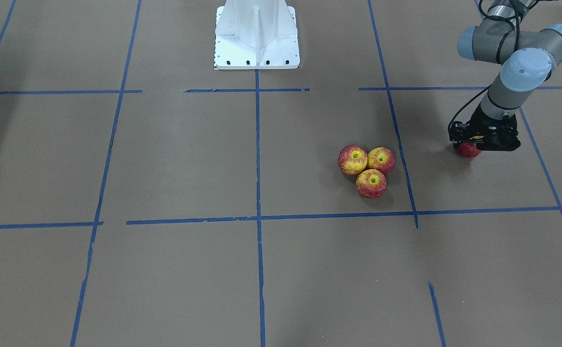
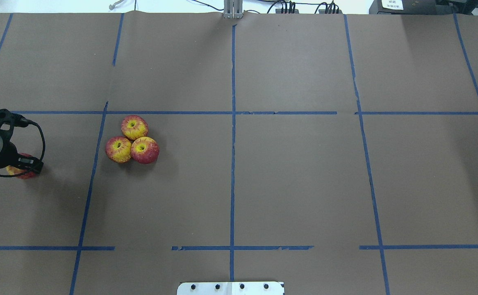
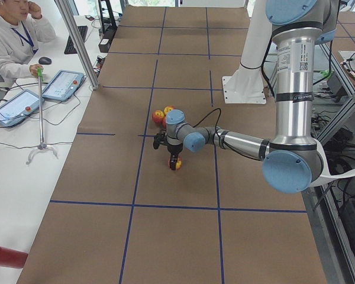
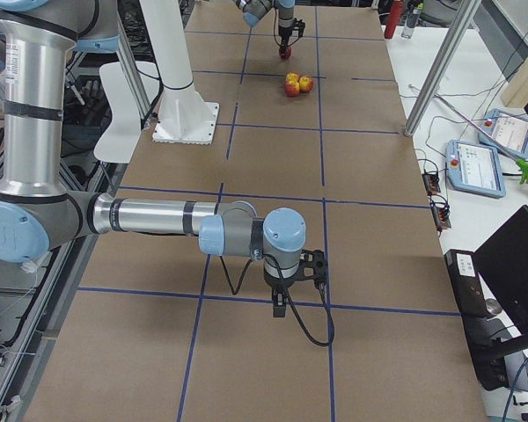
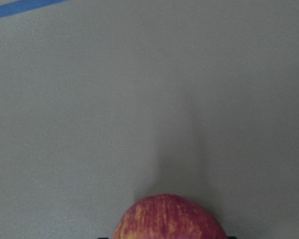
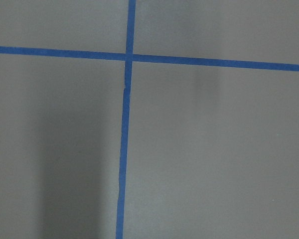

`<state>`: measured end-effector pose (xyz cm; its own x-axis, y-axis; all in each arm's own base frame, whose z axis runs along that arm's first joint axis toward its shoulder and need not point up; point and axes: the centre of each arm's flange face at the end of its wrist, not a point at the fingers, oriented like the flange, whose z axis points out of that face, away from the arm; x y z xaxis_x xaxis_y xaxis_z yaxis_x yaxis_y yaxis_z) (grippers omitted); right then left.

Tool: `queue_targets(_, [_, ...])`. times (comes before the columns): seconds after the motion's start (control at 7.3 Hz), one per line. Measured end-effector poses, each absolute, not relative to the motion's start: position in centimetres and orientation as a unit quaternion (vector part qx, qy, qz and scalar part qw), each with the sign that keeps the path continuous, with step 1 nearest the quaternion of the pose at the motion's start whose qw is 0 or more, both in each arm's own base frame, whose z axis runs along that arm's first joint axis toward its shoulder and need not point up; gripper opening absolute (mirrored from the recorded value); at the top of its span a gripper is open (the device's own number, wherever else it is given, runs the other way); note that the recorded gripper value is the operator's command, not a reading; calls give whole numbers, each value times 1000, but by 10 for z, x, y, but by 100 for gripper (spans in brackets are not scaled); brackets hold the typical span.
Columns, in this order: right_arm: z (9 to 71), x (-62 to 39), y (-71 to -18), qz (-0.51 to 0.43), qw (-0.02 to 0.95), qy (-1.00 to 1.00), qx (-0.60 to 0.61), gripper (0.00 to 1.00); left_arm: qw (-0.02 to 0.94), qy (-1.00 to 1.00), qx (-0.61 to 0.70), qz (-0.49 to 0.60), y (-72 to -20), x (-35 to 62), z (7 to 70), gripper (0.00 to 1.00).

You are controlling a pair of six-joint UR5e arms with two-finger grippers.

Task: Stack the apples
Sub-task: 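Lift the apple with the left gripper and carry it over the three-apple cluster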

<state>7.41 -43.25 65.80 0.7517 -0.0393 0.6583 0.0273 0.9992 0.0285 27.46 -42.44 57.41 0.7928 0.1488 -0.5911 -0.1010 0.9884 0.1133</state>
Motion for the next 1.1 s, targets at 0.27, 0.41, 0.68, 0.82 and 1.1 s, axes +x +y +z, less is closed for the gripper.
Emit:
queue_targets(0.27, [658, 74, -433, -18, 936, -352, 9, 100, 933, 348, 59, 74, -422, 273, 522, 0])
queue_targets(0.41, [658, 74, -432, -18, 936, -352, 9, 100, 917, 386, 59, 77, -421, 278, 478, 0])
queue_targets(0.68, [658, 74, -432, -18, 936, -352, 9, 100, 891, 450, 43, 32, -441, 307, 391, 0])
queue_targets(0.82, [658, 74, -433, -18, 936, -352, 9, 100, 887, 460, 36, 13, -455, 322, 356, 0])
queue_targets(1.1, [658, 74, -433, -18, 936, -352, 9, 100, 891, 454, 23, -4, -487, 355, 322, 0])
